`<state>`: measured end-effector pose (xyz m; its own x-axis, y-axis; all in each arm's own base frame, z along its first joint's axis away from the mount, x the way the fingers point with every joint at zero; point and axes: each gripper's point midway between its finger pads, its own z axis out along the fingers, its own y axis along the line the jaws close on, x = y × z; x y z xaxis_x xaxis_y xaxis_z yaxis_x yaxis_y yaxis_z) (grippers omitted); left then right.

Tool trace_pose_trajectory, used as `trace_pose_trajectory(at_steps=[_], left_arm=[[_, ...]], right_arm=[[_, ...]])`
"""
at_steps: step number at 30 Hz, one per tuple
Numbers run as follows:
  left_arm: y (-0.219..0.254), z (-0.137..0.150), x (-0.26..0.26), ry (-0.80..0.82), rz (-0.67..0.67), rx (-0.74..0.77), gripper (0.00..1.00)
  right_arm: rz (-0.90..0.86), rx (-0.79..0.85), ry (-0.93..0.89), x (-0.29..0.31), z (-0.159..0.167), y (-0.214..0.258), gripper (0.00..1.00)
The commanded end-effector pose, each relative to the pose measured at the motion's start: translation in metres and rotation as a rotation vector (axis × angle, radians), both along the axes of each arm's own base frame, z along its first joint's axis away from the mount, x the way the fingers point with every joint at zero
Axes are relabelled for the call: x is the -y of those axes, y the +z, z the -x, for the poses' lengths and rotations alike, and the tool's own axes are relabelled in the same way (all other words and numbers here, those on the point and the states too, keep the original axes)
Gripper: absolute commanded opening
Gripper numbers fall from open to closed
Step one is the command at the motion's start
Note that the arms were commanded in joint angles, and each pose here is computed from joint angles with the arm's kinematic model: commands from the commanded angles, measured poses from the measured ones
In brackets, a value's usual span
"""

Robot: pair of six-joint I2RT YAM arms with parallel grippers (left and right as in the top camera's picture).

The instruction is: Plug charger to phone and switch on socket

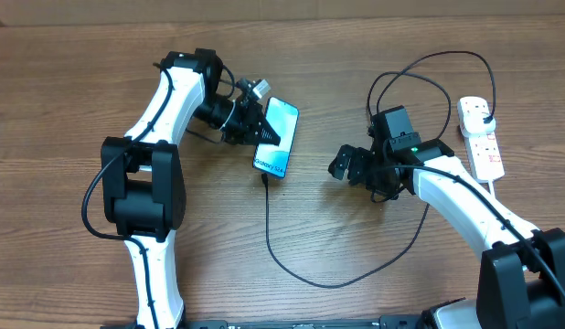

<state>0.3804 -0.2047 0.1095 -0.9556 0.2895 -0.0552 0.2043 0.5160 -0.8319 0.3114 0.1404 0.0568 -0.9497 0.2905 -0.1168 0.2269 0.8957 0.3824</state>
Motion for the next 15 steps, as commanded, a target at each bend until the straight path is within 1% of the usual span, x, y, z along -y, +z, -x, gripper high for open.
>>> trace_pose_trajectory(at_steps=[1,5,9,11,13,15], left_arm=[[0.005,-0.004,0.008,-0.050,0.042,0.101,0.04],[0.004,-0.010,0.009,-0.051,0.047,0.137,0.04],[0.004,-0.007,0.008,-0.049,0.041,0.121,0.04],[0.006,-0.006,0.011,-0.045,0.059,0.108,0.04],[0.013,-0.003,0.017,-0.013,0.089,0.043,0.04],[0.020,0.001,0.019,0.044,0.103,-0.073,0.04]], right_arm=[[0.007,0.016,-0.003,0.001,-0.003,0.002,1.00],[0.007,0.016,-0.003,0.001,-0.003,0.002,1.00],[0.007,0.016,-0.003,0.001,-0.003,0.002,1.00],[0.007,0.016,-0.003,0.001,-0.003,0.002,1.00],[0.007,0.016,-0.003,0.001,-0.003,0.002,1.00],[0.007,0.016,-0.003,0.001,-0.003,0.002,1.00]])
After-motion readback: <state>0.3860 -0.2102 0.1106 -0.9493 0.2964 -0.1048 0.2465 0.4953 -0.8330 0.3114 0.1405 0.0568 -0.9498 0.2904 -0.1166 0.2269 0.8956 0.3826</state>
